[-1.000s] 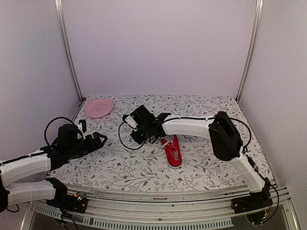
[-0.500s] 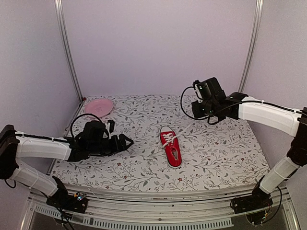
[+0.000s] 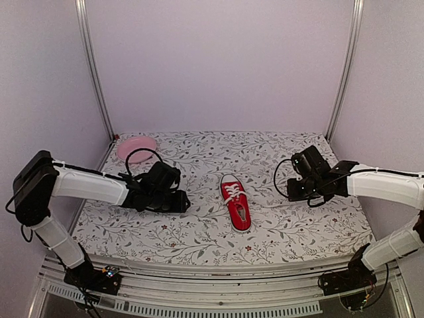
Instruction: Tie the shoes
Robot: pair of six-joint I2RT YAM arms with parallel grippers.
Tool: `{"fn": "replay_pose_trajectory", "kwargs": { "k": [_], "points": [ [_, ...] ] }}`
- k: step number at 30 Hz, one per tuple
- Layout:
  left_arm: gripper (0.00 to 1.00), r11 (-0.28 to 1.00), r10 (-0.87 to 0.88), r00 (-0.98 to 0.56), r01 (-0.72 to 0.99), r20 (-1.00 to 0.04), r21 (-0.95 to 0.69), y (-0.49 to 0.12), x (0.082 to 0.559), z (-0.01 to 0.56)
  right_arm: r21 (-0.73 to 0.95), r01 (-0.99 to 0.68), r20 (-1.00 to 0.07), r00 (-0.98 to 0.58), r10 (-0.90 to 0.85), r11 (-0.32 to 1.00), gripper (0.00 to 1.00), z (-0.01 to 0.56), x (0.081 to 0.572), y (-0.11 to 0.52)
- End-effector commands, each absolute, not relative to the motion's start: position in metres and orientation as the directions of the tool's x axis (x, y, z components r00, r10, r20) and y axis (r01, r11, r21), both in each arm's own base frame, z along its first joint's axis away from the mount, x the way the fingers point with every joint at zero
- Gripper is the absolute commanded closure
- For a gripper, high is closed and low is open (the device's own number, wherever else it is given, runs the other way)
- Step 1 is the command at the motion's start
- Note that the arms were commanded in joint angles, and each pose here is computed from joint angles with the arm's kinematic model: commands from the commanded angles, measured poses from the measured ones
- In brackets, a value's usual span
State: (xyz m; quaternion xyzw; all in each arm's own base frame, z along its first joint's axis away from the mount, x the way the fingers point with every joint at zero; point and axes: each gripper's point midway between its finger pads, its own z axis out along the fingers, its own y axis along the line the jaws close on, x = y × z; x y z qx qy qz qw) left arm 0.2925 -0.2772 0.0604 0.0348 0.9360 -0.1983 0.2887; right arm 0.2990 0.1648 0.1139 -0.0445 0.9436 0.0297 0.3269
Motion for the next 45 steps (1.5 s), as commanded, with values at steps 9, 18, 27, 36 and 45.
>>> {"fn": "replay_pose_trajectory", "kwargs": {
  "k": [9,18,27,36,45],
  "points": [
    [0.61,0.981,0.136,-0.851,0.188,-0.508,-0.054,-0.267,0.277,0.024,0.221,-0.127,-0.625,-0.78,0.04,0.967,0.98,0.117,0.301,0.193],
    [0.66,0.983,0.142,-0.859,0.179,-0.491,-0.028,-0.264,0.276,0.012,0.239,-0.131,-0.614,-0.788,0.045,0.962,0.98,0.115,0.299,0.196],
    [0.91,0.983,0.13,-0.858,0.176,-0.496,-0.046,-0.266,0.277,0.008,0.233,-0.118,-0.612,-0.79,0.051,0.965,0.98,0.114,0.298,0.193],
    [1.0,0.982,0.044,-0.761,0.153,-0.647,-0.113,-0.277,0.302,0.081,0.257,-0.068,-0.628,-0.769,0.114,0.964,0.59,0.128,0.29,0.18],
    [1.0,0.836,0.005,-0.682,0.405,-0.731,-0.371,-0.323,0.316,0.168,0.358,-0.541,-0.802,-0.595,-0.046,0.761,0.29,0.218,0.281,0.248]
  ]
}}
